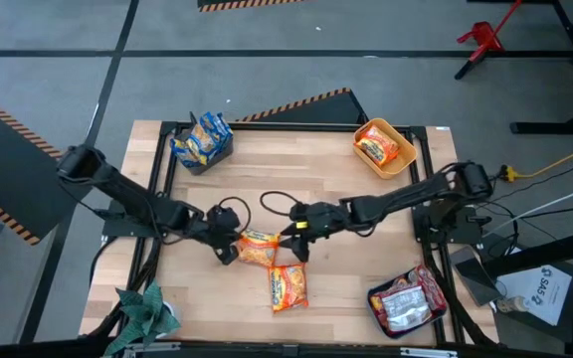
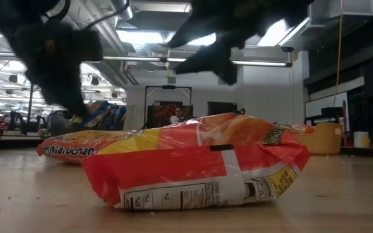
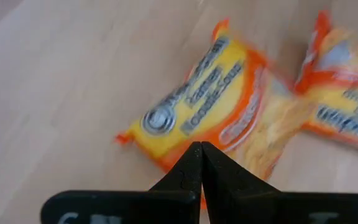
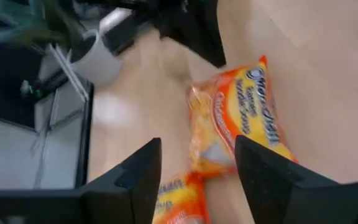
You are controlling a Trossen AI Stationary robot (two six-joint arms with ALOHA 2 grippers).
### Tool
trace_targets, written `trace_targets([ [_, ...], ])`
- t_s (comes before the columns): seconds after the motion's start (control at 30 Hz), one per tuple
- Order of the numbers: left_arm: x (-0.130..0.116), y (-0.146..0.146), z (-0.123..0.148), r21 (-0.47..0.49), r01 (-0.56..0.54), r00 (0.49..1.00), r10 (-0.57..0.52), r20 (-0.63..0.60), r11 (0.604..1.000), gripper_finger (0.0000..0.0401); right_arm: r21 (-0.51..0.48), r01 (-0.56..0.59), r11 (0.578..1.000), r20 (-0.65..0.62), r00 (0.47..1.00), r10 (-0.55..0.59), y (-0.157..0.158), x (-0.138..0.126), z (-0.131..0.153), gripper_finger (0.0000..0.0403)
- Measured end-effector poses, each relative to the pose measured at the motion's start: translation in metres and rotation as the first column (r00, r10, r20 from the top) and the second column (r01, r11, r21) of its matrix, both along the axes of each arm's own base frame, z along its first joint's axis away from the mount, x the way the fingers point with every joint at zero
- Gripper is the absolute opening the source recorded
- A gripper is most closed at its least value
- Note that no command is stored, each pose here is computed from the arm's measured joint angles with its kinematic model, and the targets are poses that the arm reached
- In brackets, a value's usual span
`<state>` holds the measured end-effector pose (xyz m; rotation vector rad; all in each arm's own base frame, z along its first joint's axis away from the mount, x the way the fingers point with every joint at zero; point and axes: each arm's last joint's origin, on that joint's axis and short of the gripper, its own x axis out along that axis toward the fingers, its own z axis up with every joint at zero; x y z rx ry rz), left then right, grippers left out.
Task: Sort Maruchan noodles
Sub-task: Put the orange noodle pack into the yellow bin
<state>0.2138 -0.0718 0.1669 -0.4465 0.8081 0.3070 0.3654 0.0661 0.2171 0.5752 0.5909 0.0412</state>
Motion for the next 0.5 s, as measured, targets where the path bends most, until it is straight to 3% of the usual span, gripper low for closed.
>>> trace_targets([
  [0.1,-0.011,0.0,-0.019,-0.005,-0.023,0.998,0.022,-0.056,1.0,0.0,0.023,0.048,0.999,-0.023,0.999,-0.047,0.001,0.007,-0.014,0.0193],
  [0.27,-0.021,-0.002,-0.044,-0.099,-0.072,0.997,0.073,0.008,0.992,0.0,0.026,0.175,0.984,-0.062,0.983,-0.173,-0.002,0.01,-0.026,0.0193],
  [0.5,-0.024,-0.002,-0.061,-0.139,-0.112,0.992,0.12,0.045,0.984,0.0,0.091,0.338,0.937,-0.094,0.939,-0.33,-0.005,0.012,-0.034,0.0193],
])
